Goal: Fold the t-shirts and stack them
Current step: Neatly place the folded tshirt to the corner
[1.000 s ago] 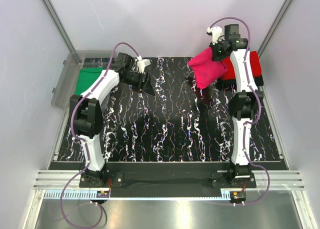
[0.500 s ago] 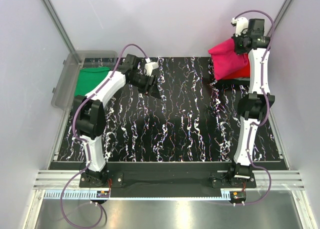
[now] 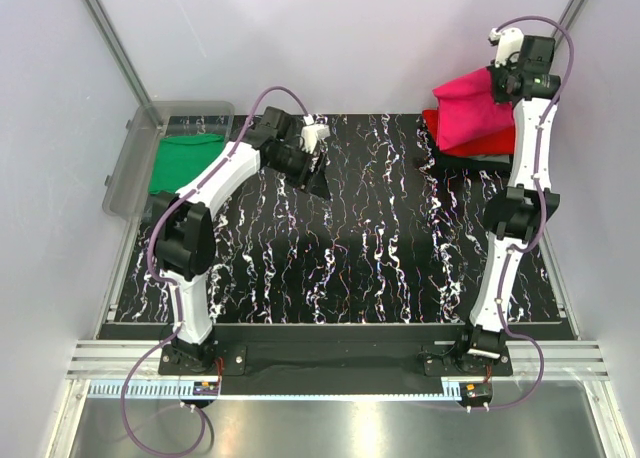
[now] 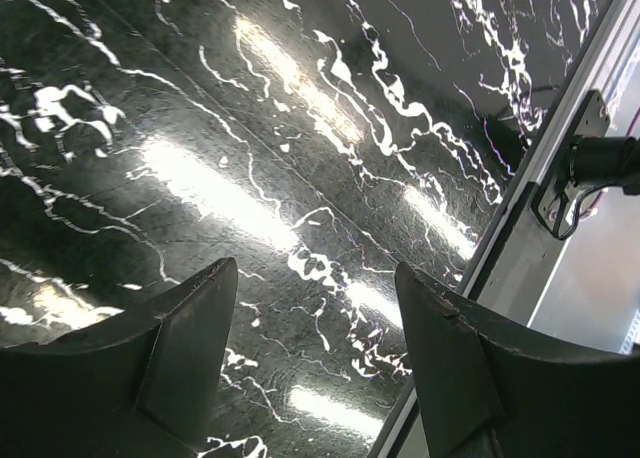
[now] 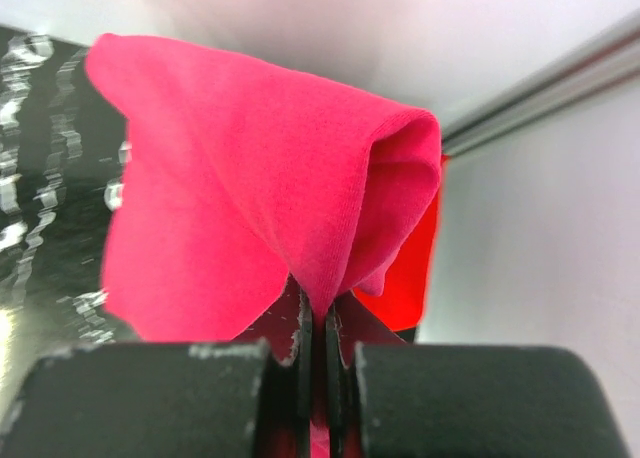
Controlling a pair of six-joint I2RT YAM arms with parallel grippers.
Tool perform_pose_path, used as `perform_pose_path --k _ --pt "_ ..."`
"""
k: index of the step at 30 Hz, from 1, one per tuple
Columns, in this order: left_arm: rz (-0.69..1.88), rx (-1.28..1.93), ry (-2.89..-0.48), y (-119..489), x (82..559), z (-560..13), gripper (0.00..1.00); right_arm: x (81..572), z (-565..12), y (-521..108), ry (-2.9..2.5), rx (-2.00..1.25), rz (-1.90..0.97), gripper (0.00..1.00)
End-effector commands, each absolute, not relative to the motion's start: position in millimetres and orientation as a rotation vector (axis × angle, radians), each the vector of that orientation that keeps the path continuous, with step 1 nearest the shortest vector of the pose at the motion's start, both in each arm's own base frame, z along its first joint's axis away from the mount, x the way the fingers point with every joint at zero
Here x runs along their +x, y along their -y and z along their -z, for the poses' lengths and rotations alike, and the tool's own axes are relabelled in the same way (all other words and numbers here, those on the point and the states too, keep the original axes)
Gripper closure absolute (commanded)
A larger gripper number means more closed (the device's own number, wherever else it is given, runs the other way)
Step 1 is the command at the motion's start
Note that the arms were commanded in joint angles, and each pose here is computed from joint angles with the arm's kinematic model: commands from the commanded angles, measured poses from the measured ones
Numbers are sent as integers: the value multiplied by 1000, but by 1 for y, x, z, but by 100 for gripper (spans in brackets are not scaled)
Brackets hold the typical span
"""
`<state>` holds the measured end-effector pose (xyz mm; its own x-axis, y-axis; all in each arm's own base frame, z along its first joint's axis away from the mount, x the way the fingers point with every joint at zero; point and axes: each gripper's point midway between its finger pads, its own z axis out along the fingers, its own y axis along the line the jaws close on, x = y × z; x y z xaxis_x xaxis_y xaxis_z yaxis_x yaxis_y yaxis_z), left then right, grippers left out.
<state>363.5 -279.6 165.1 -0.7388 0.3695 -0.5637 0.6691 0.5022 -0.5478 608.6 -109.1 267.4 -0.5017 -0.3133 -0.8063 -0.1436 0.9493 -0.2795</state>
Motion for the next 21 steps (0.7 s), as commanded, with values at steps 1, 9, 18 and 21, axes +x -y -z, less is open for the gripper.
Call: perform_pose_path --k 1,9,18,21 --pt "1066 913 -2335 284 366 -172 30 628 -279 137 -2012 -263 315 100" --pt "1001 951 -2355 285 360 -166 30 659 -237 151 -2003 -223 336 100" --pt "953 995 -2374 287 352 -158 30 674 -210 165 -1998 -198 402 100" --pt "956 1006 -2379 290 350 -155 30 680 -207 171 -1978 -195 438 100"
